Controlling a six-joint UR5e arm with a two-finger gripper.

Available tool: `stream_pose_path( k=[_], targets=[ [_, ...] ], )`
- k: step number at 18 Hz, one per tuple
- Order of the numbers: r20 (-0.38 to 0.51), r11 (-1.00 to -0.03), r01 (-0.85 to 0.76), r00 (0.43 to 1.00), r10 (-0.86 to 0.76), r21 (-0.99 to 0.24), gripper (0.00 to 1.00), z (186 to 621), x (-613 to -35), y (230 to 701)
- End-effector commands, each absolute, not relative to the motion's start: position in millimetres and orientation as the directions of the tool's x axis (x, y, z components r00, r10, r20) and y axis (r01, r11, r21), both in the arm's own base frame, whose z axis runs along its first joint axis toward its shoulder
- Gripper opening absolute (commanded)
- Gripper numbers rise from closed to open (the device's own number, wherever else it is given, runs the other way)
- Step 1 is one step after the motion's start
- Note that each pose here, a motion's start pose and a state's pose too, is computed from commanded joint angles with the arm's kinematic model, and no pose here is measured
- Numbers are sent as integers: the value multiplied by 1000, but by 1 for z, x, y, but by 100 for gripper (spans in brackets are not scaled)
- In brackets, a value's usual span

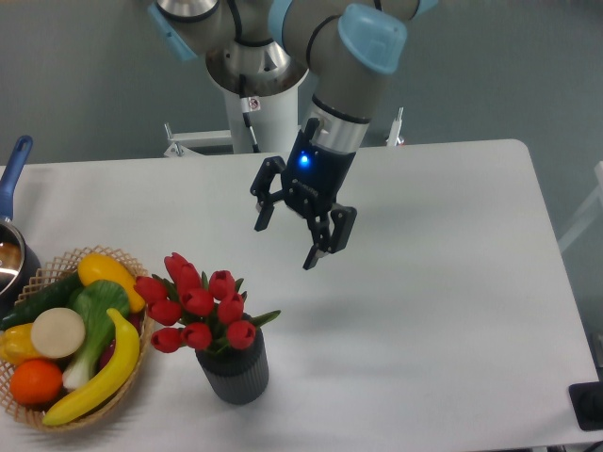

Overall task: Pick up the flowers from the vase
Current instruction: 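Lower the open gripper down onto the tulip stems above the vase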

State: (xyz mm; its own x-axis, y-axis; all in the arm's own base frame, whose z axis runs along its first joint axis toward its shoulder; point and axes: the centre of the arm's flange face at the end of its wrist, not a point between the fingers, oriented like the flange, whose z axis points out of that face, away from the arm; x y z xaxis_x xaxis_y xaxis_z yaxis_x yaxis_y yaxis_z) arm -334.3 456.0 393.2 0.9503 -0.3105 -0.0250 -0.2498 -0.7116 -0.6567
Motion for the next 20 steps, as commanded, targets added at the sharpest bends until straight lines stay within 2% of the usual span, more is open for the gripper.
stream_pose_path(
  k=[11, 20],
  targets=[
    [9, -576, -214, 934, -358, -789, 100, 365, -352, 486],
    [-10, -565, -239, 926, -378, -789, 100, 350, -353, 498]
  ],
)
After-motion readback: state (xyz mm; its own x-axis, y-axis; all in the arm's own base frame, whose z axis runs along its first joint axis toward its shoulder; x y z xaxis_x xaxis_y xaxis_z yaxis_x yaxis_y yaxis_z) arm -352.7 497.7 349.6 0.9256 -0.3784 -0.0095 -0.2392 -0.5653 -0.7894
